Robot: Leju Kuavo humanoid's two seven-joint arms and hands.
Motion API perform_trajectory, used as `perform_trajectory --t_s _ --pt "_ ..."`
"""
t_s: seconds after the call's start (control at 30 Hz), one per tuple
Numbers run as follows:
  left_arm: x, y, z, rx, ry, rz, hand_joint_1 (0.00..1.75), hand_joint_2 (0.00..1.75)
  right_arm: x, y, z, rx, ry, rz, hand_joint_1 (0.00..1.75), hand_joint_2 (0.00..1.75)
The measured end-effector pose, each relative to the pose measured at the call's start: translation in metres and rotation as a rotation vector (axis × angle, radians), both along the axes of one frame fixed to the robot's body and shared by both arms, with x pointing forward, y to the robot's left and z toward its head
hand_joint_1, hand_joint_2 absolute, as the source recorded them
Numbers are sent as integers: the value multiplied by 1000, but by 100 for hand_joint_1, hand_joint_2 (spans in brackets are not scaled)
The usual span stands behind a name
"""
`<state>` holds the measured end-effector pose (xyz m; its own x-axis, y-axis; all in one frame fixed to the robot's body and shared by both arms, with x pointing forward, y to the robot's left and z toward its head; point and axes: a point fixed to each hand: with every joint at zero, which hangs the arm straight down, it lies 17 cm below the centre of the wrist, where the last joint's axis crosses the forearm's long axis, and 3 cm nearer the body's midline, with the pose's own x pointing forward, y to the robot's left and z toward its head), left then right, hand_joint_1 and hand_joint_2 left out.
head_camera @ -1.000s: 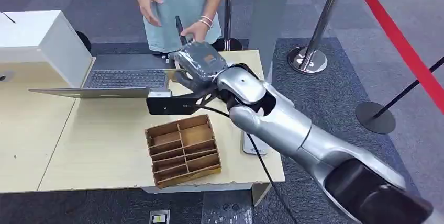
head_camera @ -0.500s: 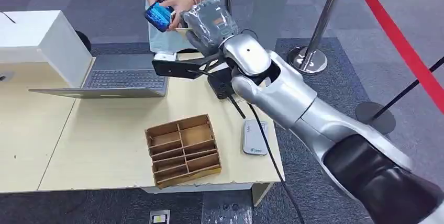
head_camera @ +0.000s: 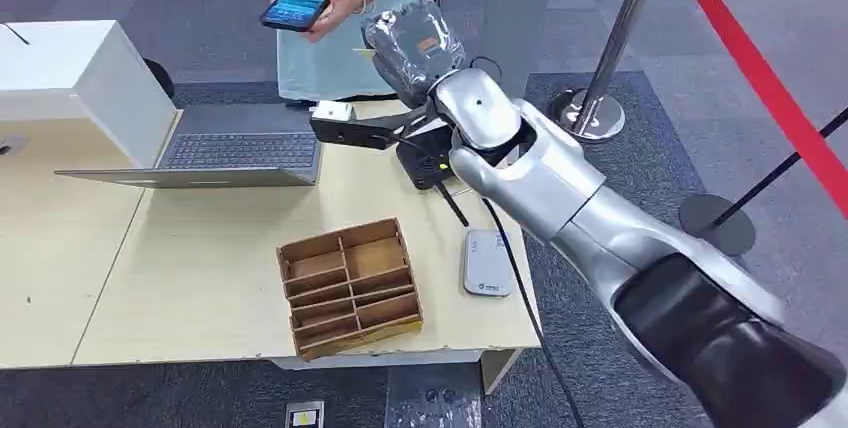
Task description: Pass the card to the sensor for recognition and then transmit it.
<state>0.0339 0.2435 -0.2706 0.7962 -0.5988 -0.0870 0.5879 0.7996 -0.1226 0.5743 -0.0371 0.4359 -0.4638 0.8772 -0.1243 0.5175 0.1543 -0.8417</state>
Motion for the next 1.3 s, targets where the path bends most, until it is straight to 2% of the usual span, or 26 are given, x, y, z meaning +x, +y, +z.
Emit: perform_trajectory --t_s 1.13,1.17,1.2,1.3 --pt "0 -6 0 -8 -2 -19 0 175 7 1 -10 -25 12 -23 175 175" --pt "0 -6 0 -7 -2 -21 0 175 7 1 -10 -27 10 -24 124 175" --pt "0 -6 0 -7 -2 -22 0 175 7 1 -10 -29 9 -24 0 175" --pt "0 -6 0 -7 -2 -23 0 175 7 0 -10 -34 7 -25 0 175"
